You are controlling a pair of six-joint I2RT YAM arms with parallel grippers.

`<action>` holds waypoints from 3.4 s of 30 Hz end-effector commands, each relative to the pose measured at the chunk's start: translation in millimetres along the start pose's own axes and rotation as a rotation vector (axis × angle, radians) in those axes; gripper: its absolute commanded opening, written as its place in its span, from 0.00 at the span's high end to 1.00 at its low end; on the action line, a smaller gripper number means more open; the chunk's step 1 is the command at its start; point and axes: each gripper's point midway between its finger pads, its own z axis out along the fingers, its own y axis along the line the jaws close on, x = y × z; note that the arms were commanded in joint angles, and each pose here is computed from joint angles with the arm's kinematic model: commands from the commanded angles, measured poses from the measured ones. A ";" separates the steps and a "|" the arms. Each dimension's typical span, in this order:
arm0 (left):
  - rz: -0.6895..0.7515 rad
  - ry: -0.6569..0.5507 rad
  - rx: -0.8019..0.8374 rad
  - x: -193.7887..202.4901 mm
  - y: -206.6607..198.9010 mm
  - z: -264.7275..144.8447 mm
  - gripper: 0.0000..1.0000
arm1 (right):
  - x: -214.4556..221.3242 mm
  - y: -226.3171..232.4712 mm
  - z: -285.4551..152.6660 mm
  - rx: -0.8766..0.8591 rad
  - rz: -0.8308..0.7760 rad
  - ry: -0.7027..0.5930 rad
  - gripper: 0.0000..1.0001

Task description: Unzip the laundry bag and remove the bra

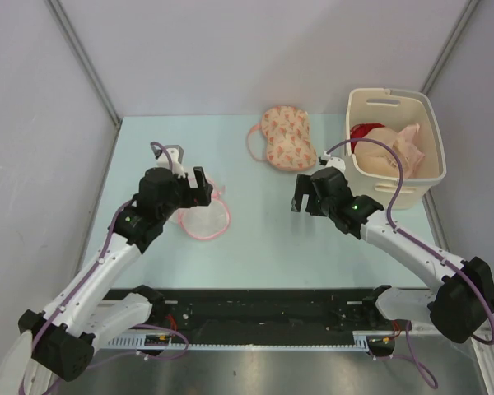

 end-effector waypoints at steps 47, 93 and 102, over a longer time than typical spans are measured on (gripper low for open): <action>0.007 0.181 0.091 40.7 -18.1 22.6 0.00 | -79.3 0.9 187.4 0.256 0.559 -0.149 0.02; -0.051 0.196 0.321 45.1 -57.2 3.4 0.00 | 10.6 -18.7 7.1 0.213 0.172 -0.224 0.36; -0.060 0.177 0.274 34.3 -51.2 -2.5 0.00 | 26.2 -40.8 66.1 0.142 0.205 0.027 0.33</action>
